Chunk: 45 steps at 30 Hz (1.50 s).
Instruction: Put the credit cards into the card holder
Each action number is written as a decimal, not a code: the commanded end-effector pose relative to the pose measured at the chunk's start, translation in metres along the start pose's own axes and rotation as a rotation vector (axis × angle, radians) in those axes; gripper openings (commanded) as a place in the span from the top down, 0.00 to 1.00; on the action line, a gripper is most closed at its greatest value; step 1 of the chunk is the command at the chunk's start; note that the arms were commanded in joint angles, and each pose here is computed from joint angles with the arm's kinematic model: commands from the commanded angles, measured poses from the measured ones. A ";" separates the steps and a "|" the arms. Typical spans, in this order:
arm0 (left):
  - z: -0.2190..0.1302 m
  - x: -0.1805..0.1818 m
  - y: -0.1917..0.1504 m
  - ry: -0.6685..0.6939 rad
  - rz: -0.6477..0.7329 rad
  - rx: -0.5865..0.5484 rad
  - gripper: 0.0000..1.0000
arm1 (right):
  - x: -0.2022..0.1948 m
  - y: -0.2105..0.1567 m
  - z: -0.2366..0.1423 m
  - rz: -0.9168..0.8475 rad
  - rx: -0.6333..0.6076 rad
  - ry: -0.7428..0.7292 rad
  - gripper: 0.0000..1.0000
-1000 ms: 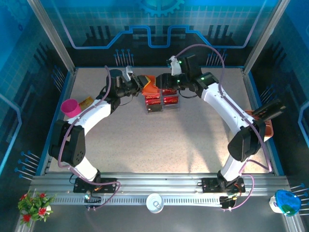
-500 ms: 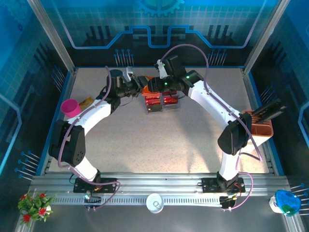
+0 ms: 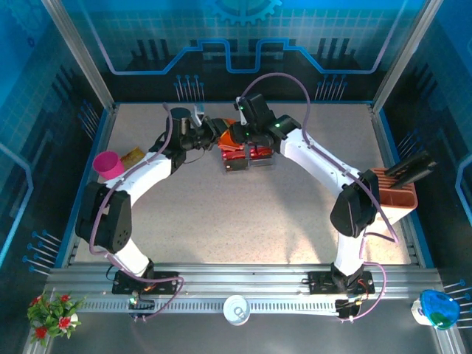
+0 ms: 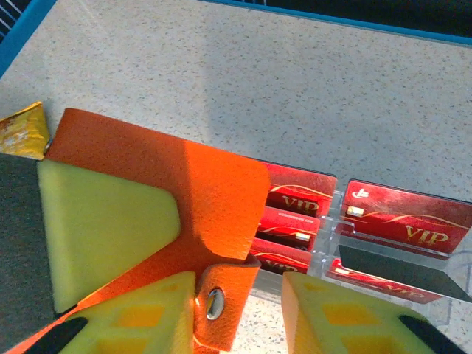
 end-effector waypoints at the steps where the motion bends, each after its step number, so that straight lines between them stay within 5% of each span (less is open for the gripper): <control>1: -0.011 -0.037 0.002 -0.150 0.042 0.015 0.97 | -0.049 -0.025 0.017 0.007 0.088 -0.302 0.68; 17: -0.017 -0.049 -0.010 -0.208 0.033 0.007 0.97 | -0.118 -0.050 -0.029 0.181 0.118 -0.302 0.71; 23: -0.026 -0.057 -0.028 -0.180 0.036 0.002 0.97 | -0.114 -0.048 -0.071 0.323 0.071 -0.055 0.68; 32: -0.038 -0.061 -0.042 -0.153 0.028 -0.019 0.96 | -0.079 -0.029 -0.116 0.492 -0.076 0.444 0.47; 45: -0.035 -0.067 -0.052 -0.143 0.035 -0.011 0.95 | -0.042 -0.010 -0.119 0.432 -0.115 0.555 0.44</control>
Point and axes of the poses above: each hand's point on the last joint's axis, 136 mm out from that joint toward the fingers, its own z axis out along the fingers, its own x axis along the line the jaws close on, y = z × x, the point moved 10 cm from there along -z, back along the fingers, and after that the axes turned 4 degrees about z, right-handed, at the moved point
